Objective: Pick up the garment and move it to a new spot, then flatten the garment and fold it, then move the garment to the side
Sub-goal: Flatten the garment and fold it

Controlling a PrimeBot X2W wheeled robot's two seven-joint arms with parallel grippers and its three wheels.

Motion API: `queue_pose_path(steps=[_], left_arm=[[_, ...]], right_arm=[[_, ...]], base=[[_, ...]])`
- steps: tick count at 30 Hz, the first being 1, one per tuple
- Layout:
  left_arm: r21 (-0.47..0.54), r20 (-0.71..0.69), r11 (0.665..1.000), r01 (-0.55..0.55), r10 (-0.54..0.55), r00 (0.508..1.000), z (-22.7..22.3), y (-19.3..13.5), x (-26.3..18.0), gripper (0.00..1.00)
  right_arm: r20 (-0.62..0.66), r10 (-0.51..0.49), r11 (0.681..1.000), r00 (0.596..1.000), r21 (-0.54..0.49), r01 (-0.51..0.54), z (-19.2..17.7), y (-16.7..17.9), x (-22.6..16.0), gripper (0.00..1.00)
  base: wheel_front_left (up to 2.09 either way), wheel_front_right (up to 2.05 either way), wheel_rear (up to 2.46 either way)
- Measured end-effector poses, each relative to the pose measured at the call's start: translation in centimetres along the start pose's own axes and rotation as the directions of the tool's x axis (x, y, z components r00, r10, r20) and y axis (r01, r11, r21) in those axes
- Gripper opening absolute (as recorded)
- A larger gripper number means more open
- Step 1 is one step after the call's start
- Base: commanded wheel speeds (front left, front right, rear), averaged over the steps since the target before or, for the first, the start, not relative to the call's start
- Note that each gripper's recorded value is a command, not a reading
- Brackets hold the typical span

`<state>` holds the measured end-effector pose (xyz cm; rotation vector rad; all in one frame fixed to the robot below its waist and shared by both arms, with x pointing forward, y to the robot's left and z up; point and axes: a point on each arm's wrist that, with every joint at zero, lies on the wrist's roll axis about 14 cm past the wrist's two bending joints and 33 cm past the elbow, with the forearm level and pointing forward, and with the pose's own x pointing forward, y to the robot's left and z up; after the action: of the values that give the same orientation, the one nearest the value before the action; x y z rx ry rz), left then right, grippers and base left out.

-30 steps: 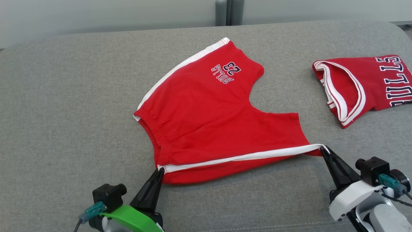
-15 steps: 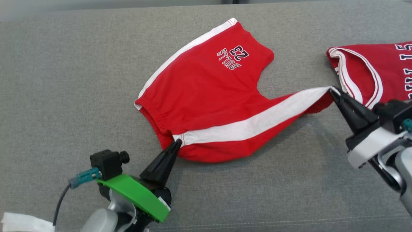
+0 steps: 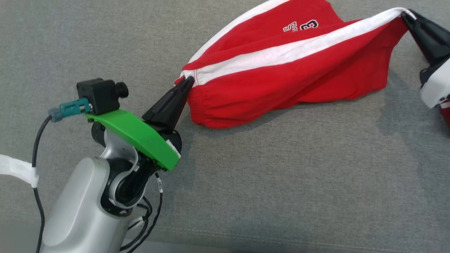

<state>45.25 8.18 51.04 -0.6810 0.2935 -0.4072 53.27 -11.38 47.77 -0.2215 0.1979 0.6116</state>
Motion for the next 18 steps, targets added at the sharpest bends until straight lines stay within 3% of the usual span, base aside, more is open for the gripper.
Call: queue_pose_path(steps=[6,14,18], left_arm=[[-0.059,-0.005,0.995,-0.079,0.079,0.997,0.6,2.6,1.4,0.0],[-0.112,-0.031,0.966,-0.233,0.231,0.972,0.1,7.9,1.6,0.0],[-0.122,-0.016,0.952,-0.28,0.281,0.96,0.4,9.5,1.7,0.0]], right_arm=[[-0.047,0.05,0.998,0.998,-0.045,-0.052,-0.8,-0.7,4.0,0.0],[-0.084,0.201,0.978,0.976,-0.041,-0.205,-3.4,3.6,8.7,0.0],[-0.076,0.231,0.972,0.97,-0.033,-0.234,-3.6,4.4,10.3,0.0]], base=[[0.0,0.0,0.0],[0.0,0.0,0.0],[0.0,0.0,0.0]])
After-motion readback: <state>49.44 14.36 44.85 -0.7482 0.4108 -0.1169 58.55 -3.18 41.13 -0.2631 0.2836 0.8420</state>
